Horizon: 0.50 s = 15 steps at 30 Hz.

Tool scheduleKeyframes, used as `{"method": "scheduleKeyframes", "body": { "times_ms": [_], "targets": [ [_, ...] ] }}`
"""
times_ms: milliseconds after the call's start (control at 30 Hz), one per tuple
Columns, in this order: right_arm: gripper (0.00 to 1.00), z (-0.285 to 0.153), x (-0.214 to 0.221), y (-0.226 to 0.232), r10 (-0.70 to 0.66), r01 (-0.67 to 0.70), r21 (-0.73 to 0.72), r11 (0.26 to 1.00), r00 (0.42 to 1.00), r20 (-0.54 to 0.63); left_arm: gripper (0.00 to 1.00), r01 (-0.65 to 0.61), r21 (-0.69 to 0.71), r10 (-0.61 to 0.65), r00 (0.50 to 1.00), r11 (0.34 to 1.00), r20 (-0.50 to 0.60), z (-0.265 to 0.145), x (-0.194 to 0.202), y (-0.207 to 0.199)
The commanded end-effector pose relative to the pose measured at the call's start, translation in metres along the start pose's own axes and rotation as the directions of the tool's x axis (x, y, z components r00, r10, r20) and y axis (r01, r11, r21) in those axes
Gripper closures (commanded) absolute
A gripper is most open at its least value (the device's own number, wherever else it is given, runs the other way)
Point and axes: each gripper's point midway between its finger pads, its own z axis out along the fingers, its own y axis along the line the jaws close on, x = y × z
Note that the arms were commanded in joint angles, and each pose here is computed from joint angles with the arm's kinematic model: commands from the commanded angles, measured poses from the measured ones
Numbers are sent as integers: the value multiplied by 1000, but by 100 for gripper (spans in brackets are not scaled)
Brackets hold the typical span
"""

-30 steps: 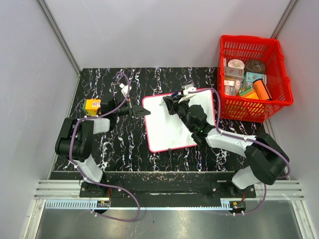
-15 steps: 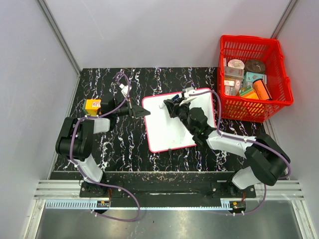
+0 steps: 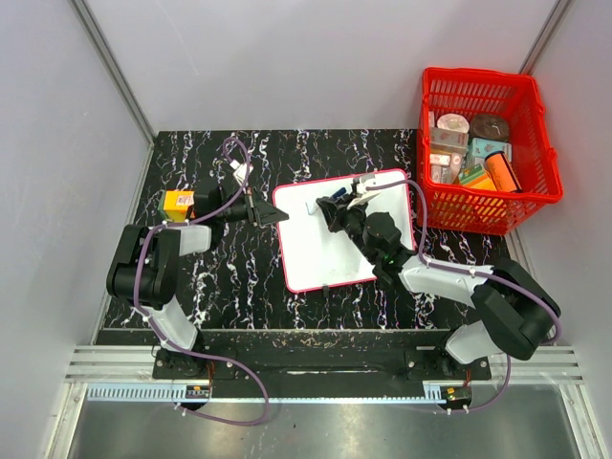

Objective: Write a sentence on the whiteboard
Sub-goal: Write on the whiteboard with the whiteboard.

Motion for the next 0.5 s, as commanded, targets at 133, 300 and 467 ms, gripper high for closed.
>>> {"method": "scheduleKeyframes", "body": {
  "times_ms": [133, 300, 467],
  "targets": [
    [100, -2, -41, 15, 23, -19, -43, 999, 995, 94, 100, -209, -35, 210, 978, 977, 18, 9, -9, 11],
    [100, -1, -51, 18, 14, -8, -50, 999, 993, 117, 100, -212, -33, 213, 977, 977, 18, 9, -9, 10],
    [100, 6, -49, 18, 7, -2, -44, 999, 993, 116, 100, -214, -32, 215, 977, 976, 16, 10, -8, 10]
  ]
}}
